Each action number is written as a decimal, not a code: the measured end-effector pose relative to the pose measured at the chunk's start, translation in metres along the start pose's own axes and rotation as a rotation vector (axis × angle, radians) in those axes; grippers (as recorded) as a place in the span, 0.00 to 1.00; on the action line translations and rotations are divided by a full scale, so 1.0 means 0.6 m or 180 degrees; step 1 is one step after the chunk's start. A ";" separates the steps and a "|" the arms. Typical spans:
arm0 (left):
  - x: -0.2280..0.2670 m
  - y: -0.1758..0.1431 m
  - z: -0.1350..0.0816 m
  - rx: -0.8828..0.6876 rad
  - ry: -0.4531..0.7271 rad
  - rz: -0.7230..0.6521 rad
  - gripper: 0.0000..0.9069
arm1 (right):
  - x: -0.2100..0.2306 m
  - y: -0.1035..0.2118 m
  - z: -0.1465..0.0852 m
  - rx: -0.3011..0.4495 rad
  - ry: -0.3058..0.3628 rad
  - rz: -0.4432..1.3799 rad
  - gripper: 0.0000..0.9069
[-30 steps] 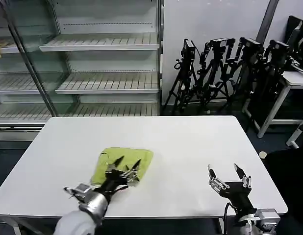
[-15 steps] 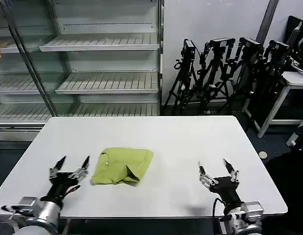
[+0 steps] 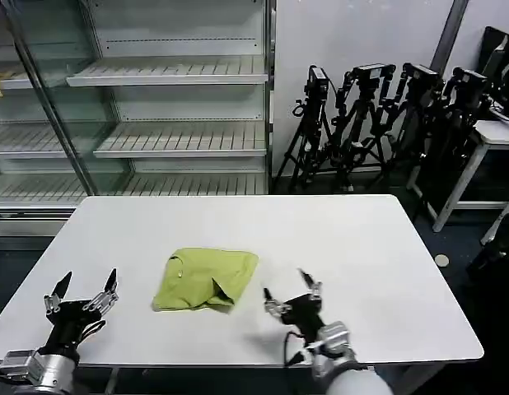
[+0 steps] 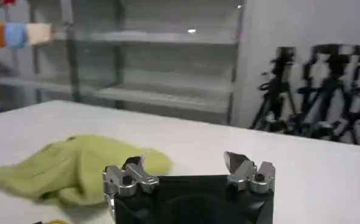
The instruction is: Fold and organize the clothes.
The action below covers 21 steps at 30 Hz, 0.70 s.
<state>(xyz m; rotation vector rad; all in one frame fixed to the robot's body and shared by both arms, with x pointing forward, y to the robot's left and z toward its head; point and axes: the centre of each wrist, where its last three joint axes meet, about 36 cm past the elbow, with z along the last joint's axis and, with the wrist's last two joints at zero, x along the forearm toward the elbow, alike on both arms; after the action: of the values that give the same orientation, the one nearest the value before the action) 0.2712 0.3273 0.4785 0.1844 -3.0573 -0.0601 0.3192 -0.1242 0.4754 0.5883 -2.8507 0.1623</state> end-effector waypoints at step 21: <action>0.008 0.002 0.006 0.0009 0.0006 -0.0107 1.00 | -0.076 0.095 0.031 0.0453 0.0234 -0.0202 1.00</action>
<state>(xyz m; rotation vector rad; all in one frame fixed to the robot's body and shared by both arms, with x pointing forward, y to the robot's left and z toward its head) 0.2658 0.3280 0.4753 0.2358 -3.0530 -0.0576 0.3333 -0.0576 0.4428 0.6852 -2.7618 0.3705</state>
